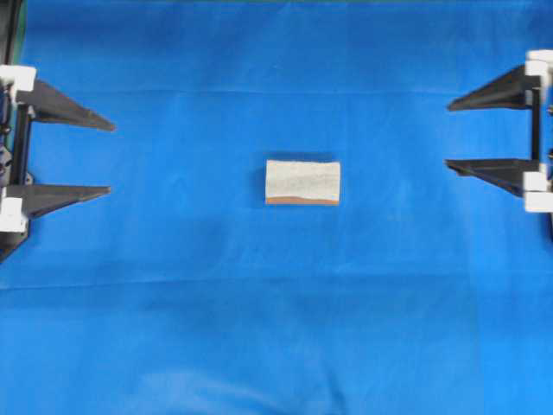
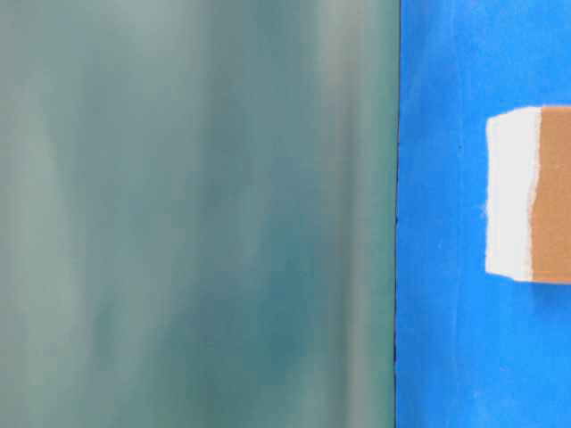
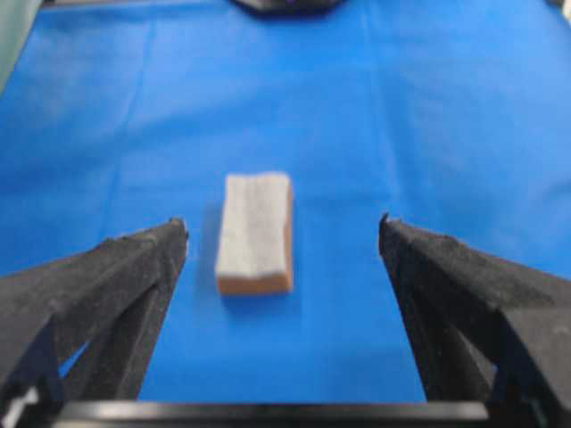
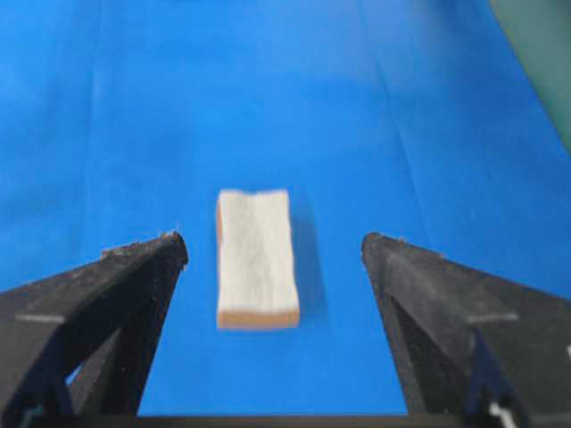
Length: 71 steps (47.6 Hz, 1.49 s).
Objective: Hand over the sponge with the left arm and wipe it with the right arm.
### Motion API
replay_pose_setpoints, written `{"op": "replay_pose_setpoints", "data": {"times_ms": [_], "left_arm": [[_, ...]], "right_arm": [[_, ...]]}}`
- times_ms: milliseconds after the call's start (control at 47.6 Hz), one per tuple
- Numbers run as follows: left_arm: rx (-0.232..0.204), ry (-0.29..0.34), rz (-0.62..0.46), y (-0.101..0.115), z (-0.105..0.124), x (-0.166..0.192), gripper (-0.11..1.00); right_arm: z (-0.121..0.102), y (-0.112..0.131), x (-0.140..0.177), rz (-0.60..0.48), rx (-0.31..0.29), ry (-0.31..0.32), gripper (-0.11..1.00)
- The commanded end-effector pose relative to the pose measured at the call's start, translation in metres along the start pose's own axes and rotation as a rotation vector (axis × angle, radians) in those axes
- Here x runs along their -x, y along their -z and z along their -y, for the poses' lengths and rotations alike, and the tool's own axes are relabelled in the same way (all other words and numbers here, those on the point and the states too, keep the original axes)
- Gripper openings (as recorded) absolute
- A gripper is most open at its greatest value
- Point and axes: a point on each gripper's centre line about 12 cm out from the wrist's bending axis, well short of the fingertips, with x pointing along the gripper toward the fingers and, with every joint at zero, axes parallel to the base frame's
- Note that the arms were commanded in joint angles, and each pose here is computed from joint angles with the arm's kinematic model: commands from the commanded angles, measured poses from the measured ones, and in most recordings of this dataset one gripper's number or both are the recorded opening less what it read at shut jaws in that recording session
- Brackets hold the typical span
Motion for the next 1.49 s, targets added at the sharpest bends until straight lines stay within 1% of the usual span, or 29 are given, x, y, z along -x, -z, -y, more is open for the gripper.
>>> {"op": "replay_pose_setpoints", "data": {"times_ms": [0,126,210,336,525,651,1471], "left_arm": [[0.000,0.000,0.029,0.000,0.001,0.009,0.86],[0.004,-0.002,0.052,0.013,0.002,0.023,0.86],[0.016,-0.002,0.061,0.022,0.003,0.029,0.86],[0.024,0.000,0.045,0.039,0.005,0.034,0.86],[0.039,0.002,0.020,0.055,0.006,0.035,0.86],[0.047,0.003,0.019,0.056,0.006,0.035,0.86],[0.047,0.002,0.022,0.055,0.006,0.035,0.86]], "right_arm": [[0.000,0.005,0.011,0.011,0.000,0.001,0.74],[0.000,0.022,0.021,0.015,-0.010,0.001,0.74],[0.000,0.032,0.025,0.015,-0.025,0.000,0.74],[-0.001,0.047,0.027,0.004,-0.039,-0.001,0.74],[-0.001,0.049,0.026,0.026,-0.051,-0.004,0.74],[-0.001,0.051,0.026,0.023,-0.050,-0.004,0.74],[-0.001,0.052,0.026,0.020,-0.050,-0.004,0.74]]}}
